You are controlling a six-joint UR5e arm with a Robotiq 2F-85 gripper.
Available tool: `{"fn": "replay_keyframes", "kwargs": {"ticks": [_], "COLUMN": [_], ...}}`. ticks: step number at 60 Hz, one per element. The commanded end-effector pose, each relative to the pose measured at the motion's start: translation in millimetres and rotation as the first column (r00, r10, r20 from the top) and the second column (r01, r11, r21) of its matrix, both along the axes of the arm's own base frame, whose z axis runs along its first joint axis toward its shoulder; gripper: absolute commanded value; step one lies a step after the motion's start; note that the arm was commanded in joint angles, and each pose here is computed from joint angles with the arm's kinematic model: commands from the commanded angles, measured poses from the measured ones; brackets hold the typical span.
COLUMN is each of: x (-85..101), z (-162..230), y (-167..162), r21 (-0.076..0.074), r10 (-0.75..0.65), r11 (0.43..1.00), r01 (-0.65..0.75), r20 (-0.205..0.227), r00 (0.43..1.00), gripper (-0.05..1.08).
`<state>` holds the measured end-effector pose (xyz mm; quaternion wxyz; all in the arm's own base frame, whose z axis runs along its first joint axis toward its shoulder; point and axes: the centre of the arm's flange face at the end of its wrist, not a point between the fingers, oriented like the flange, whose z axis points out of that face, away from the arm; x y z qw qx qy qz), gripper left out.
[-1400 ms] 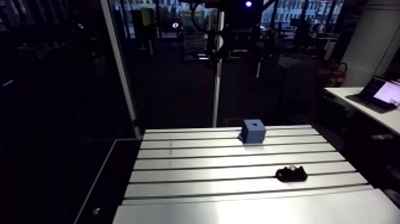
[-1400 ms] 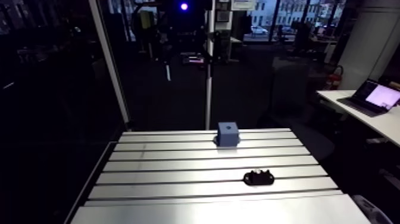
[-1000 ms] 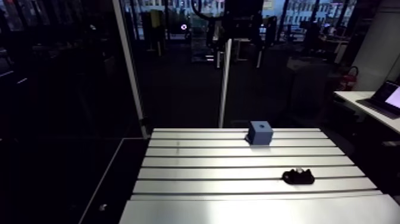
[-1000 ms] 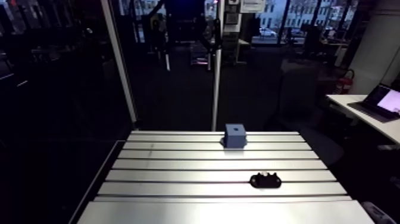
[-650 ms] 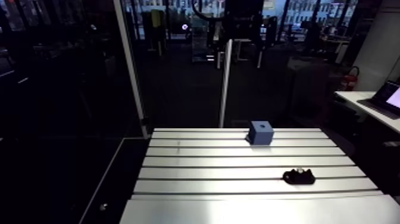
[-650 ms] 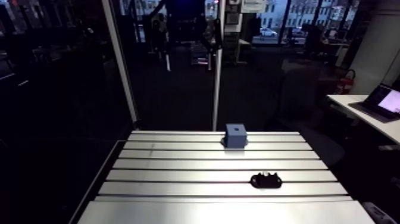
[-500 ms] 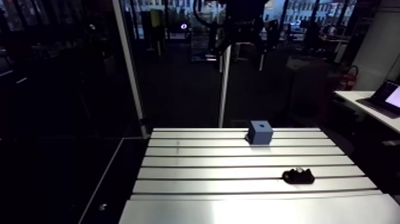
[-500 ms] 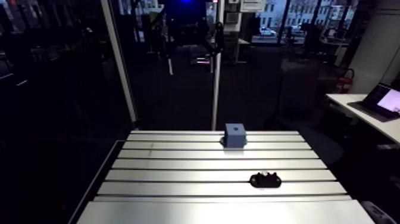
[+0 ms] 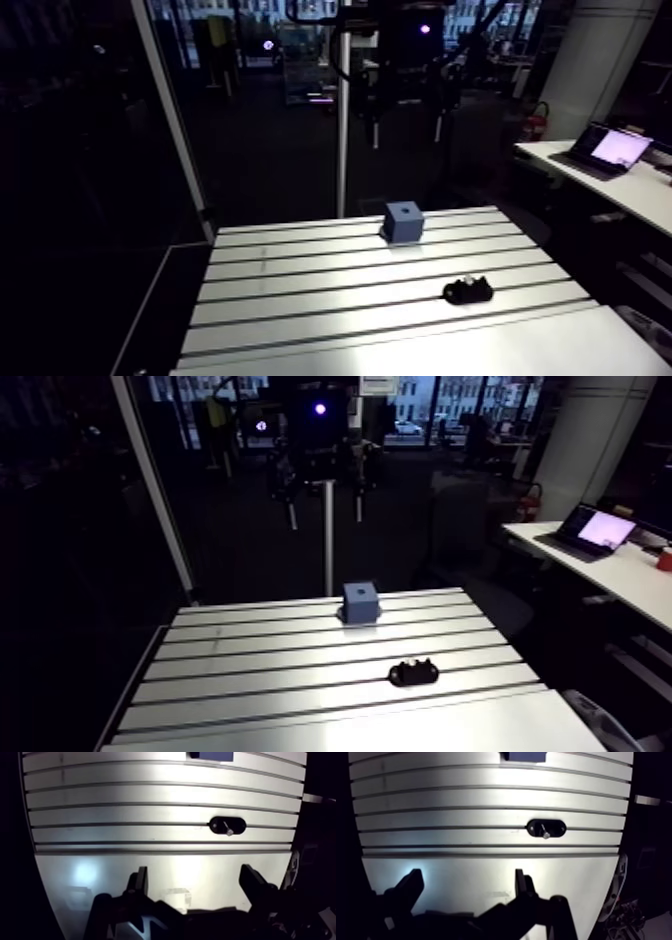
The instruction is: Pick up the M10 bolt and insert it into the hex recess until seated.
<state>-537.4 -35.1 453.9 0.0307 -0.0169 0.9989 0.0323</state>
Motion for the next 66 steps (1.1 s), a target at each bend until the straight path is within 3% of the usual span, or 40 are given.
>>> {"fn": "replay_keyframes", "kwargs": {"ticks": [1,13,14,26,30,36,44,66], "x": [1.0,5.2,6.2,7.3,4.8,3.2,3.1,5.1], "z": [-25,-41,-46,-59,-75,-86,-95,-130], "y": [25,74,79,87,97,103,111,137], "r21": [0.0,-0.008,-0.014,-0.023,-0.042,-0.055,-0.054,-0.063], "r10": [-0.007,-0.027,-0.029,-0.042,-0.061,-0.074,-0.084,-0.086], "r11": [1.0,1.0,0.999,0.999,0.997,0.996,0.995,0.994], "r01": [0.007,0.027,0.029,0.043,0.062,0.075,0.085,0.089], "r20": [-0.005,0.004,0.002,0.018,0.038,0.035,0.023,0.049], "r00": [1.0,1.0,1.0,0.999,0.997,0.997,0.996,0.995], "gripper": [0.01,0.01,0.01,0.01,0.01,0.01,0.01,0.01]}}
